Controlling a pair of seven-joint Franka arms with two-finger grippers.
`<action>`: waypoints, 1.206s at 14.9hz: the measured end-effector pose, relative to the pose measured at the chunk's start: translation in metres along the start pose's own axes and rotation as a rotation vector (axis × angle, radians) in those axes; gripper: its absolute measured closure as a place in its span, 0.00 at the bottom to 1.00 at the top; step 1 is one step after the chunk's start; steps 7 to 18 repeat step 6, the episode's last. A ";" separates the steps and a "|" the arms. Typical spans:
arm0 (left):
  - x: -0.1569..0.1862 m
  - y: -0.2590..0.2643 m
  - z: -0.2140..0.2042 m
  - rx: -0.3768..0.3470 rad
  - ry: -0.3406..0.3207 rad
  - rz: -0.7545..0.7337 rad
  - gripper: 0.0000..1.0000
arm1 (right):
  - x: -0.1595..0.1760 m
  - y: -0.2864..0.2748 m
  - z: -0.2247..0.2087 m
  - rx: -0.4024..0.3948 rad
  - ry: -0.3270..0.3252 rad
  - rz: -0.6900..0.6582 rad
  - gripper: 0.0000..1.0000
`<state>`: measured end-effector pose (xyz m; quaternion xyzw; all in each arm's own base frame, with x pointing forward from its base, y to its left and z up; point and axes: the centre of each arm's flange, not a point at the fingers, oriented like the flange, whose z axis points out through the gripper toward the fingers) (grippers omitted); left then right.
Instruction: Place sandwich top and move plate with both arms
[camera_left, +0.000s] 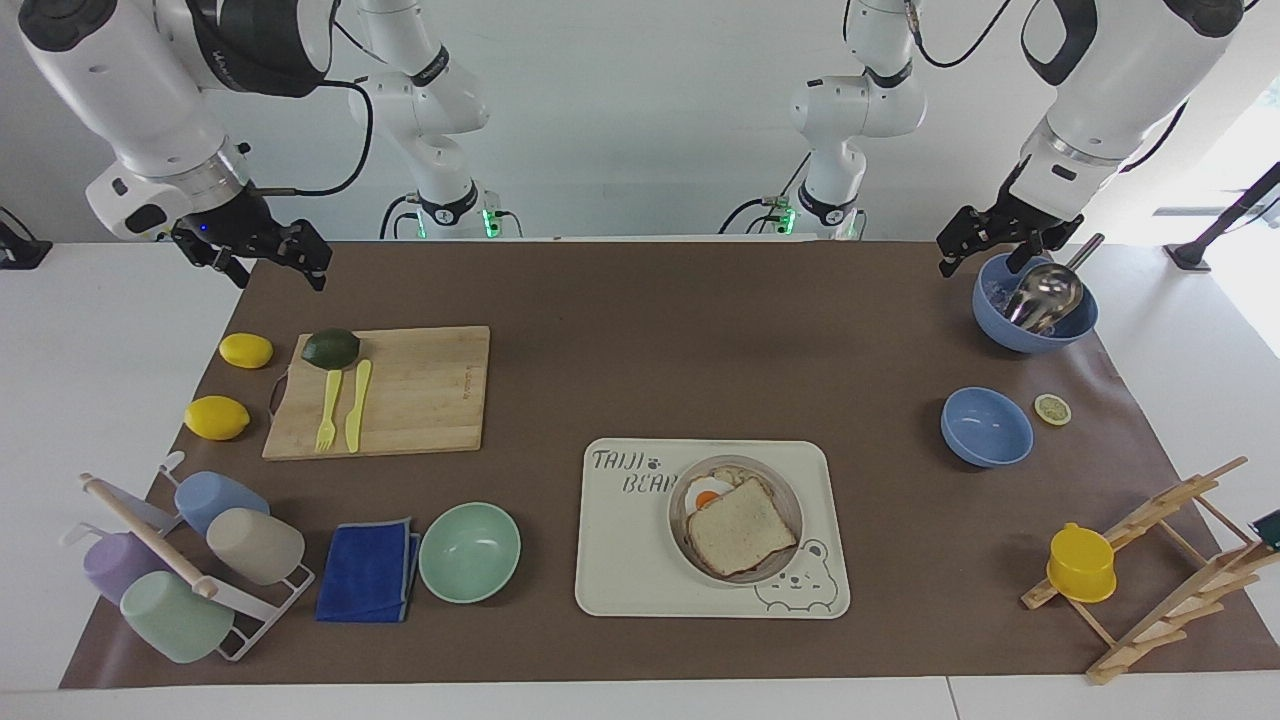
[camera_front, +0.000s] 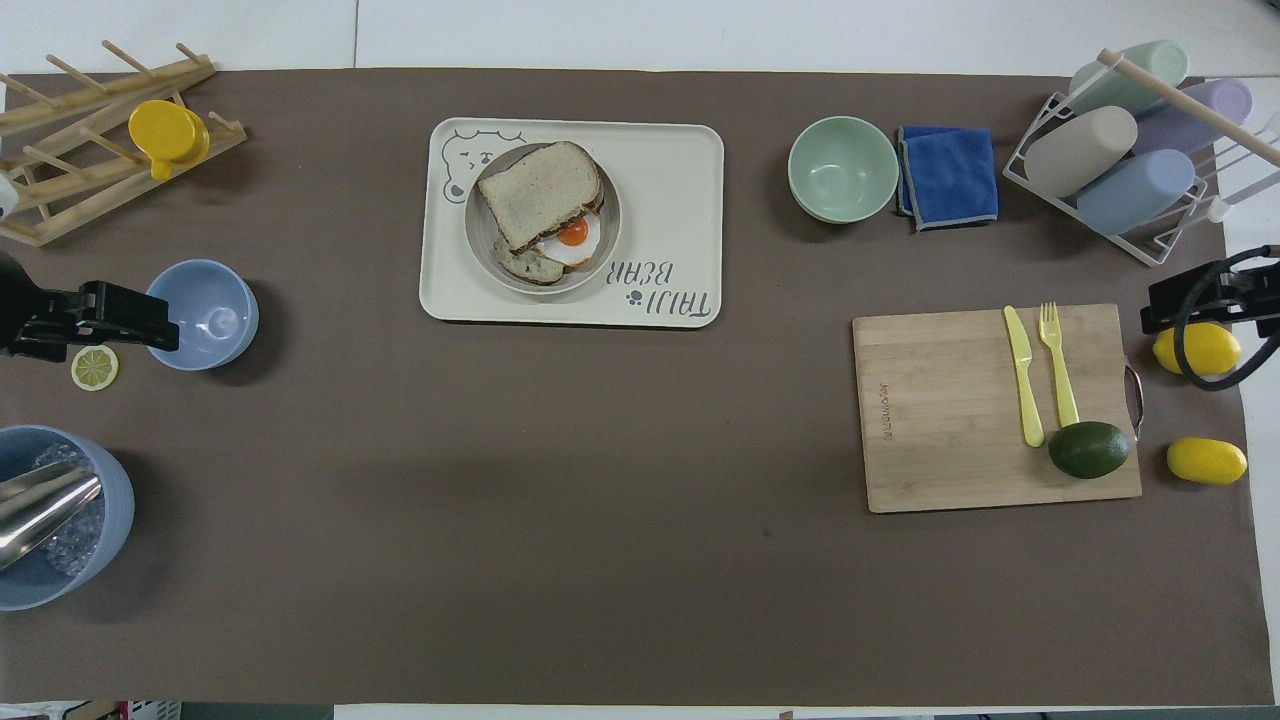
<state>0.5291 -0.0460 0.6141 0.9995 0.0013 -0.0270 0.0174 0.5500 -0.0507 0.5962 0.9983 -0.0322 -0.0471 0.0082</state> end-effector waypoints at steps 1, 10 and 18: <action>-0.001 0.001 -0.004 0.001 -0.003 0.001 0.00 | 0.000 0.000 0.000 0.000 0.000 0.000 0.00; -0.003 0.000 -0.010 0.017 -0.013 0.003 0.00 | 0.000 0.000 0.000 0.000 0.000 0.000 0.00; -0.003 0.000 -0.010 0.017 -0.013 0.003 0.00 | 0.000 0.000 0.000 0.000 0.000 0.000 0.00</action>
